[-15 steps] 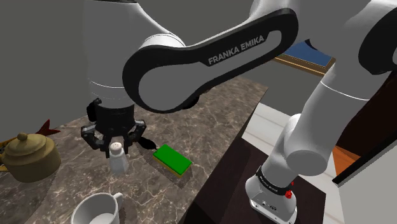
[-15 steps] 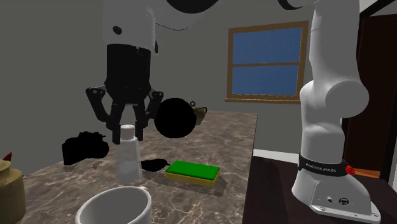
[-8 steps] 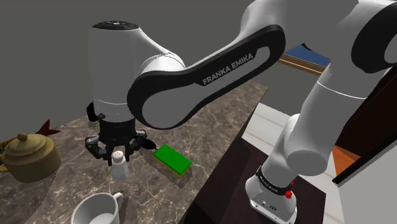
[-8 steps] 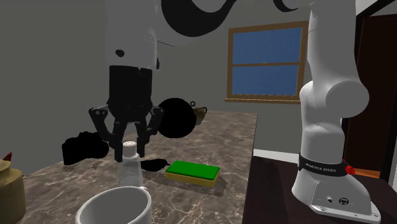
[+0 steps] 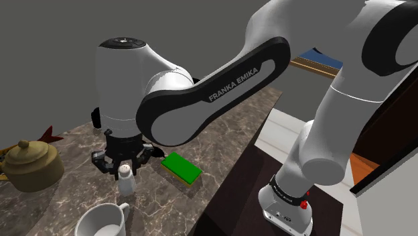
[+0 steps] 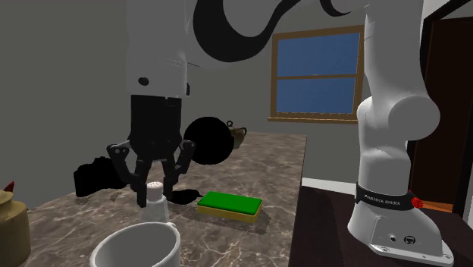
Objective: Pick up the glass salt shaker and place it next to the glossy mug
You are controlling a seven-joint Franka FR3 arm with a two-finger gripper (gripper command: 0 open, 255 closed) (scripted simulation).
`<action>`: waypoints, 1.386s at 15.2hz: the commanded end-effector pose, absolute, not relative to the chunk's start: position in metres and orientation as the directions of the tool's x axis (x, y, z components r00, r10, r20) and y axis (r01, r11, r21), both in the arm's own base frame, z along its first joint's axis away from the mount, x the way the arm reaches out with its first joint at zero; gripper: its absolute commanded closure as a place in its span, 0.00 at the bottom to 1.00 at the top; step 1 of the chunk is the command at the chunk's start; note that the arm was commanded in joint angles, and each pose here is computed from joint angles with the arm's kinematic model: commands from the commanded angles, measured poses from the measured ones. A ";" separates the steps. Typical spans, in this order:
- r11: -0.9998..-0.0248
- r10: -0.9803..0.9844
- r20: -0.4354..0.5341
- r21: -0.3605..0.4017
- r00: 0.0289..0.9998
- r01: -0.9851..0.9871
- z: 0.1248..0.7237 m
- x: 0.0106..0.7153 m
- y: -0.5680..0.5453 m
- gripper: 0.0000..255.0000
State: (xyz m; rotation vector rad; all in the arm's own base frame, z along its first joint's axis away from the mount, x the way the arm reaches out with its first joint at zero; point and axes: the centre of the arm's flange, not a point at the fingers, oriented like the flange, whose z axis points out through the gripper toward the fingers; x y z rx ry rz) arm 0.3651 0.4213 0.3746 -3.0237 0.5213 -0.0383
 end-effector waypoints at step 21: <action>-0.940 -0.335 0.012 -0.076 0.942 -0.333 0.424 0.363 0.418 0.00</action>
